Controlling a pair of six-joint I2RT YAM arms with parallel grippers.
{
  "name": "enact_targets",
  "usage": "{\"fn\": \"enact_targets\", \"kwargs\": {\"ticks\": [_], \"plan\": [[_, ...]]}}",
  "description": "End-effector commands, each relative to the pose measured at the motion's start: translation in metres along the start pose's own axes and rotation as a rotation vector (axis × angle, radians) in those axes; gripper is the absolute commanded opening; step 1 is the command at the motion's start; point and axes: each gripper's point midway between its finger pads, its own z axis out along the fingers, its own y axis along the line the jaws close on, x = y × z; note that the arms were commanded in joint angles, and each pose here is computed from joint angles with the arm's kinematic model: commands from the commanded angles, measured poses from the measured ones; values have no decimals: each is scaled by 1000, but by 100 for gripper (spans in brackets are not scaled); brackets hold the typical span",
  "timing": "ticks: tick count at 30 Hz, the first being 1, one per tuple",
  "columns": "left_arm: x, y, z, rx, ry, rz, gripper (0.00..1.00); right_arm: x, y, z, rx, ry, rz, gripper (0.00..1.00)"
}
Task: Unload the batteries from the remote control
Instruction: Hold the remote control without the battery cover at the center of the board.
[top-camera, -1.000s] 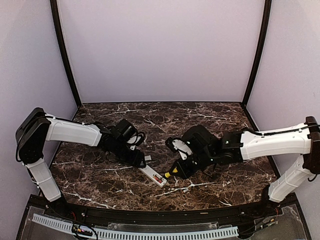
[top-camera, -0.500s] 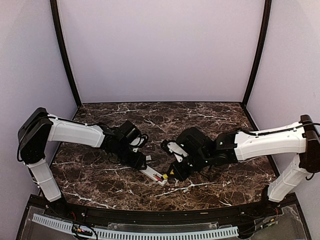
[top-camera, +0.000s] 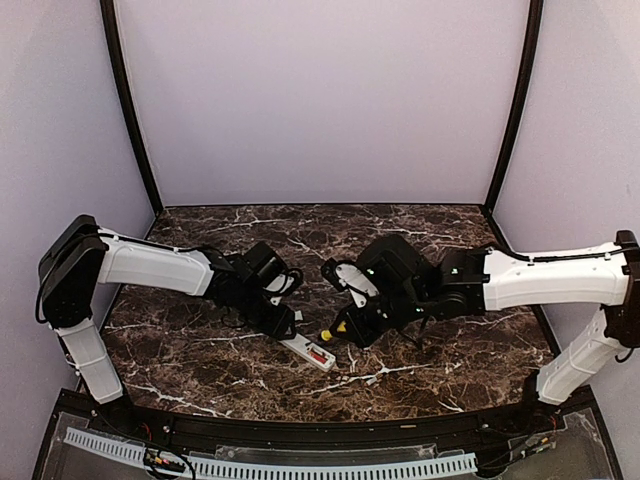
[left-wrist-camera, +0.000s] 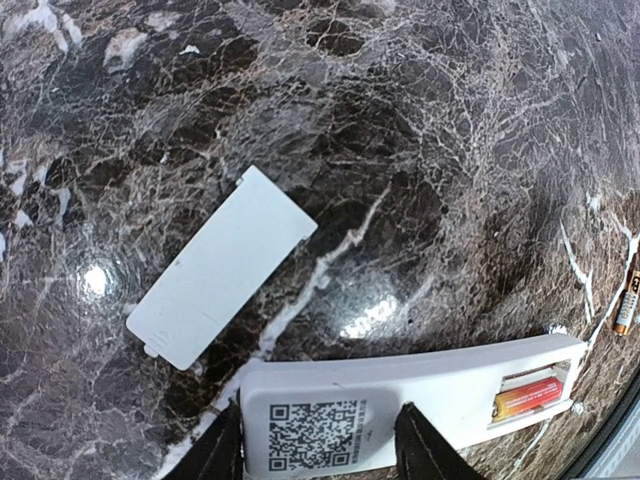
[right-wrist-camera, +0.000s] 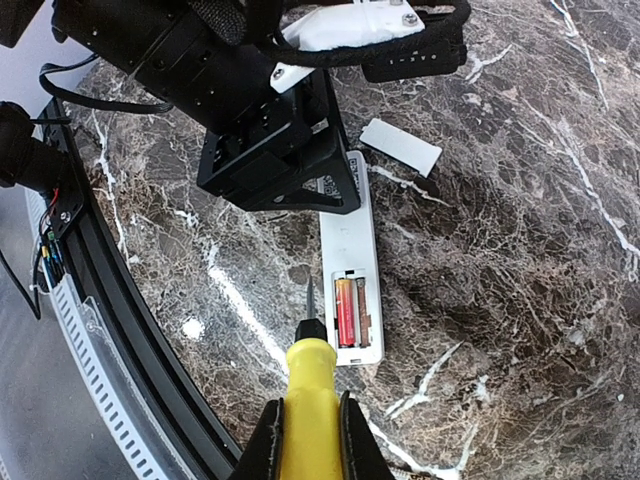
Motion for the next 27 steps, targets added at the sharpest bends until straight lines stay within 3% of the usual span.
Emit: {"fn": "enact_targets", "kwargs": {"ticks": [1, 27], "plan": [[17, 8, 8, -49, 67, 26, 51, 0, -1, 2, 16, 0, -23, 0], [21, 7, 10, -56, 80, 33, 49, 31, -14, 25, 50, 87, -28, 0]]}}
